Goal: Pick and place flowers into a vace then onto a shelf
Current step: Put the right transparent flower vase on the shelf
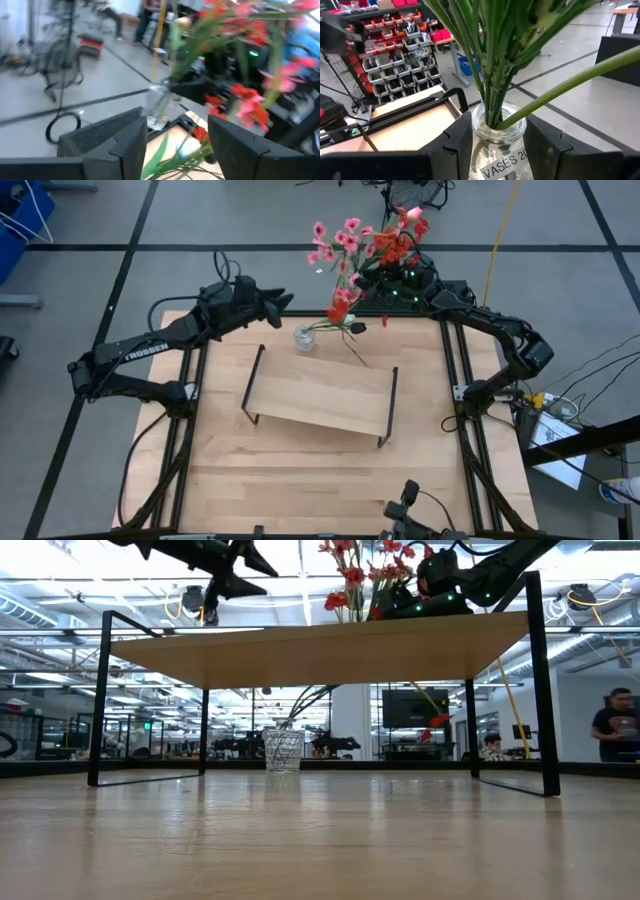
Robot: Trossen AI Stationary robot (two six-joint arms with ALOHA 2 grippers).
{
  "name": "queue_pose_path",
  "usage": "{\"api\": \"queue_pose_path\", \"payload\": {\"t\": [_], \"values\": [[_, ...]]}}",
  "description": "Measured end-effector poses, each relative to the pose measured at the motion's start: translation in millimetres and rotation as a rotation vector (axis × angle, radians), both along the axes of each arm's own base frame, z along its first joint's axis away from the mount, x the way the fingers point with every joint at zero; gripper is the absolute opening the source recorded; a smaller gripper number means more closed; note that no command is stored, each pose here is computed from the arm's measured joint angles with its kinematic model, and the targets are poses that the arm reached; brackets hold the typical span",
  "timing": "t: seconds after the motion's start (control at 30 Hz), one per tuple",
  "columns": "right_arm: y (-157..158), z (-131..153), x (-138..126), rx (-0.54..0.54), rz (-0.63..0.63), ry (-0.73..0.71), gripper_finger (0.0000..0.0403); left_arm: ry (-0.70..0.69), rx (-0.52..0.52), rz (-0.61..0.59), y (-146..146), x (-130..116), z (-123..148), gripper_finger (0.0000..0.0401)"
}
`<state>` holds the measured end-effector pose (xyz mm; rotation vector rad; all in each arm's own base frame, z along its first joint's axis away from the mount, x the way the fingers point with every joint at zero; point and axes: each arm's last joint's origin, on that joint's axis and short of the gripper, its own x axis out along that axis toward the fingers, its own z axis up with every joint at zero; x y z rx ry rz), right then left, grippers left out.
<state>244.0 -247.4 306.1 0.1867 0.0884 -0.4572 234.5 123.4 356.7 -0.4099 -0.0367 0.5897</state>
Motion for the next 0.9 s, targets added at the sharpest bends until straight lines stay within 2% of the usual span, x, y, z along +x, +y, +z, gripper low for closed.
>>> {"api": "queue_pose_path", "payload": {"t": [0.07, 0.2, 0.3, 0.43, 0.53, 0.63, 0.77, 0.9], "values": [[0, -1, 0, 0.006, 0.0, 0.005, 0.0131, 0.025, 0.042, -0.046, -1, 2, 0, 0.0196], [0, -1, 0, 0.005, 0.0, 0.005, 0.0131, 0.008, -0.06, -0.196, 9, 12, -13, 0.0135], [0, -1, 0, 0.007, 0.0, 0.006, 0.0131, -0.07, -0.024, -0.286, 15, 24, -13, 0.0092], [0, -2, 0, 0.02, -0.002, 0.009, 0.0131, -0.162, -0.044, -0.33, 23, 39, -20, 0.0075], [0, -2, 0, 0.023, -0.003, 0.012, 0.0131, -0.182, -0.068, -0.359, 27, 46, -25, 0.0104], [0, -2, 0, 0.024, -0.003, 0.013, 0.0131, -0.169, -0.111, -0.371, 27, 52, -33, 0.0158], [0, -3, 0, 0.028, -0.003, 0.016, 0.0131, -0.185, -0.072, -0.393, 22, 55, -30, 0.0235], [0, -3, 0, 0.039, -0.004, 0.016, 0.0131, -0.192, -0.057, -0.359, 15, 58, -29, 0.0292]]}}
